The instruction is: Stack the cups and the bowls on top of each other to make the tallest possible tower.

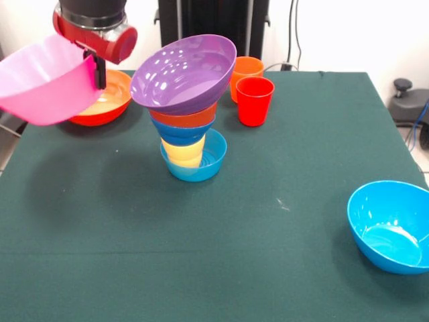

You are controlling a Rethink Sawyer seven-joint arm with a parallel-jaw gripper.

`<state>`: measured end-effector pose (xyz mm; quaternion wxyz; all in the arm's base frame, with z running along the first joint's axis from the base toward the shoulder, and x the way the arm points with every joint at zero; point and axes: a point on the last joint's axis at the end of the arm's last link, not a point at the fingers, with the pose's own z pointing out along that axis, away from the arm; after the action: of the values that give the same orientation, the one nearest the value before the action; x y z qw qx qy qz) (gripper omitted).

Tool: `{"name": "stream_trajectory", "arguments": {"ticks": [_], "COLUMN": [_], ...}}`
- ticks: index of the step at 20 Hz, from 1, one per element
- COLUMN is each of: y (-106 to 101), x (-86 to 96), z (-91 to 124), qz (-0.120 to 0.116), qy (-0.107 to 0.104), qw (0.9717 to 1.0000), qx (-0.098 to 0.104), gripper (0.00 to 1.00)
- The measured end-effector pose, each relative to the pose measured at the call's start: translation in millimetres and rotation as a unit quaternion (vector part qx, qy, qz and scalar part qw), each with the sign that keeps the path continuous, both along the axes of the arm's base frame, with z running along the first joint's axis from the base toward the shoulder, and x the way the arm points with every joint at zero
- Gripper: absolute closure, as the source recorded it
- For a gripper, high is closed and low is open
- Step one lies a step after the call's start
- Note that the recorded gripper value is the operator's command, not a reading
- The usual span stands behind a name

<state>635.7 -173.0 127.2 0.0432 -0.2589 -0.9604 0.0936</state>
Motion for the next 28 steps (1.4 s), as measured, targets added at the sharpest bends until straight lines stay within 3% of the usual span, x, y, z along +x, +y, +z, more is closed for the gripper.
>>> {"name": "stream_trajectory", "arguments": {"ticks": [7, 19, 28], "y": [9.1, 28.1, 67.4], "x": [9.0, 21.4, 34.2], "z": [17.0, 66.2, 85.0], "qz": [-0.003, -0.018, 0.006], "qy": [-0.012, -0.016, -0.028], "qw": [0.9999, 0.9995, 0.9994], "qx": [0.004, 0.019, 0.020], "gripper": [1.00, 1.00, 1.00]}}
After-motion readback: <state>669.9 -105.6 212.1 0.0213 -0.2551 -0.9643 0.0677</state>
